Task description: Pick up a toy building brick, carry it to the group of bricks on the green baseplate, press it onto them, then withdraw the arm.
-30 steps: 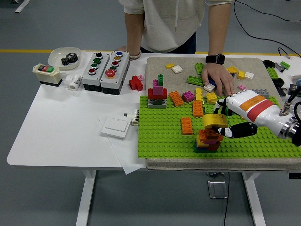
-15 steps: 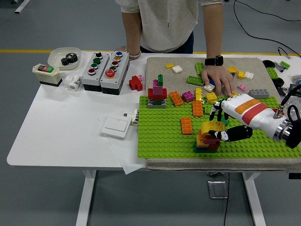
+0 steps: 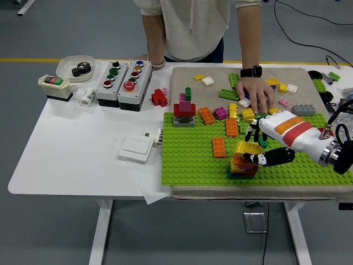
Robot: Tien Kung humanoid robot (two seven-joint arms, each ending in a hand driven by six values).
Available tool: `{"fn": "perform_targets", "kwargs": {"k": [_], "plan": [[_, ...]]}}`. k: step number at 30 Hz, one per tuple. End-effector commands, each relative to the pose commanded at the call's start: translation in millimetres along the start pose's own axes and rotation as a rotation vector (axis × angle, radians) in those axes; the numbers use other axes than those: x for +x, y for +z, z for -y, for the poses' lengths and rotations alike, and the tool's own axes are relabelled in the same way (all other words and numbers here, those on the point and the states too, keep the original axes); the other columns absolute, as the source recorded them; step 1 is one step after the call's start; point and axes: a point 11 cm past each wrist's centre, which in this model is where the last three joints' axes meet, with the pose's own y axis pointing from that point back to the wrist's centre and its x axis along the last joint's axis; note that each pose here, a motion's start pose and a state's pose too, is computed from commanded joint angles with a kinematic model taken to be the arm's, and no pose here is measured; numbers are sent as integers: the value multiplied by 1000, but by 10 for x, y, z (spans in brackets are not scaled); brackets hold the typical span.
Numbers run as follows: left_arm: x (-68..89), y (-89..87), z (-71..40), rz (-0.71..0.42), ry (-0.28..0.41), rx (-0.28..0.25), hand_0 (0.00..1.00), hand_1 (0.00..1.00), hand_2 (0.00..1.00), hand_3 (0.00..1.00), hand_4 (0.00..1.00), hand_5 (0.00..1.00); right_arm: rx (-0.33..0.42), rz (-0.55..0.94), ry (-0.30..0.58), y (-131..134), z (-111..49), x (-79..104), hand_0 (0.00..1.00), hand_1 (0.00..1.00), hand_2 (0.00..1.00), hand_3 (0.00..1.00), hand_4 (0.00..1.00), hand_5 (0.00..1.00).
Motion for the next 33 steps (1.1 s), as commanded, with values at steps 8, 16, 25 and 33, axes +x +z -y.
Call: {"fn": "perform_targets", "kwargs": {"k": [8,16,25,33], "plan": [[2,0,0,0,0,0,762,755,731,584,643,657,6,-2,1,5,-1,13,245,408,488,522,789,514],[2,1,0,0,1,0,762,755,728,583,644,658,13,-10,9,-6,-5,24,246,418,494,522,791,516],[-2,-6,0,2,1,2,762,755,729,584,643,658,25,-5,51,-13,3,78,258,435,526,539,804,505],[-4,-6,0,4,1,2,763,756,729,585,644,658,35,-8,127,-42,-18,163,299,479,641,603,843,514]]}}
